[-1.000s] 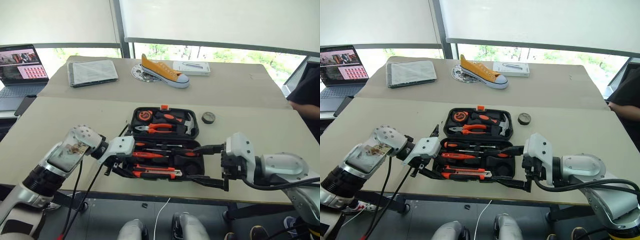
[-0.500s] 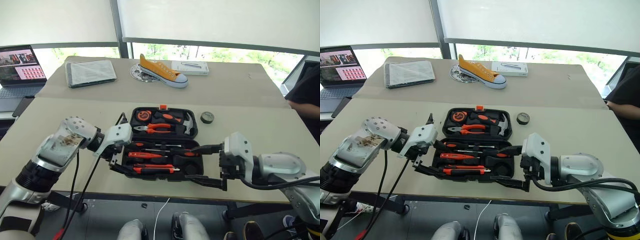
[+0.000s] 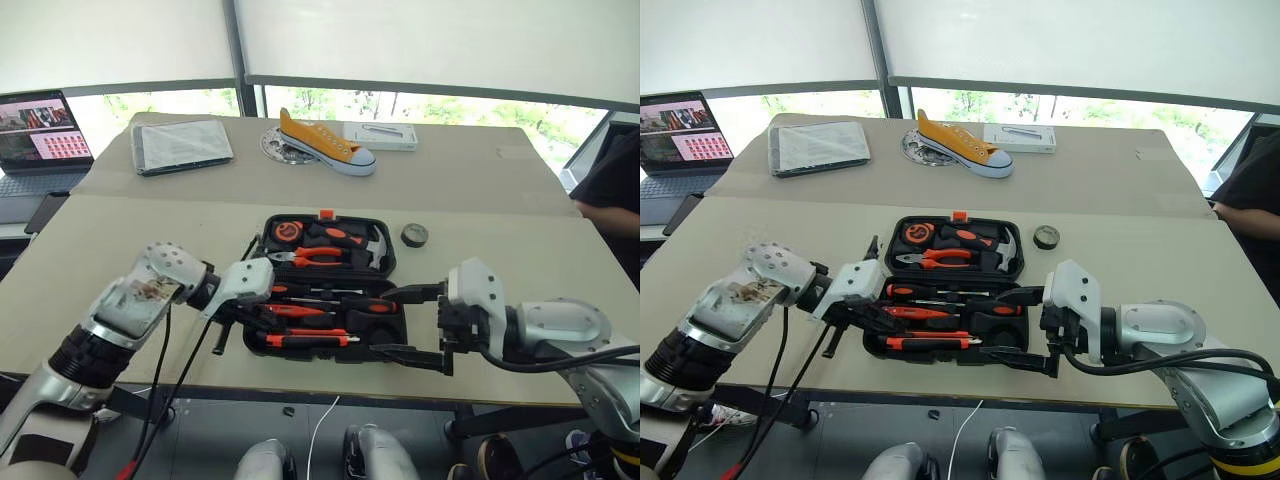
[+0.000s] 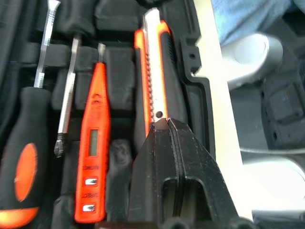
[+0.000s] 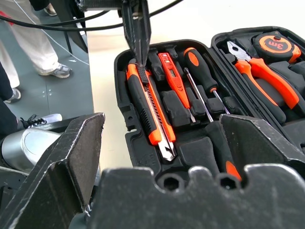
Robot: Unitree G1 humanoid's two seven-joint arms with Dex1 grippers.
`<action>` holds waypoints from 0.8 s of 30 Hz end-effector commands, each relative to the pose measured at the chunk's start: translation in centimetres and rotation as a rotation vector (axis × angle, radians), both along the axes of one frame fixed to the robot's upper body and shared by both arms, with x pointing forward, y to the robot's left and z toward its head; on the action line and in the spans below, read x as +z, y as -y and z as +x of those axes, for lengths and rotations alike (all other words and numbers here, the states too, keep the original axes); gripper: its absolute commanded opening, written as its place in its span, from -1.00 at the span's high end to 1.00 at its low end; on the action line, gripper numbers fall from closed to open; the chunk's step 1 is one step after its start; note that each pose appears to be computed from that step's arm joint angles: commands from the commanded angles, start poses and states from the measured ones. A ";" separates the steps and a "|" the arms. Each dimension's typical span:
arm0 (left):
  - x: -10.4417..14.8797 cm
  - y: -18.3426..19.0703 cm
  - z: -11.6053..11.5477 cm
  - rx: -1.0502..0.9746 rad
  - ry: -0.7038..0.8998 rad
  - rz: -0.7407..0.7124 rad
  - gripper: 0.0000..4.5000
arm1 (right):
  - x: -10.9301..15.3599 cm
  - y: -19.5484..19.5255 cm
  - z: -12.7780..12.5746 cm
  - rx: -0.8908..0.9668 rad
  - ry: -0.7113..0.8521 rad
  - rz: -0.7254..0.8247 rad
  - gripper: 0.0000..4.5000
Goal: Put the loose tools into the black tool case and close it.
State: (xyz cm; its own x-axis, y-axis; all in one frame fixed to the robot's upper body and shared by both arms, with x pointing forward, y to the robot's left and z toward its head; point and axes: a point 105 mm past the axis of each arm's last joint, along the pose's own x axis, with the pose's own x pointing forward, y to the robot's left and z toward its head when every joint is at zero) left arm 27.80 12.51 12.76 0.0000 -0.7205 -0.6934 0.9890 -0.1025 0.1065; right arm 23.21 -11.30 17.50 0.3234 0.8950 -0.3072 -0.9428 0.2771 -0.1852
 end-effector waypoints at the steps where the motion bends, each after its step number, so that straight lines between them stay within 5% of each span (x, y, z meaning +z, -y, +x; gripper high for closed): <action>1: -1.6 0.0 -0.1 -0.034 0.042 0.065 0.98 | 0.7 -0.4 -0.5 0.017 0.026 0.019 -1.00; 13: -2.8 -0.1 -1.0 -0.091 0.058 0.125 0.98 | 0.7 -0.4 -0.2 0.002 0.022 0.033 -1.00; 21: 2.3 2.2 -0.5 -0.045 -0.004 -0.084 0.98 | 0.6 -0.3 -0.3 -0.001 0.010 0.034 -1.00; 24: 2.2 2.2 -1.3 -0.088 -0.016 -0.059 0.98 | 0.6 -0.3 -0.4 0.001 0.005 0.034 -1.00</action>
State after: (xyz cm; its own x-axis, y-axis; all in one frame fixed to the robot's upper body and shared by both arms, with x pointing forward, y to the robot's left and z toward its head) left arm 26.87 10.40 14.00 -0.0708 -0.7567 -0.6499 0.9857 -0.1529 0.0707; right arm 23.12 -11.13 17.41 0.3258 0.9000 -0.2894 -0.9434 0.2895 -0.1619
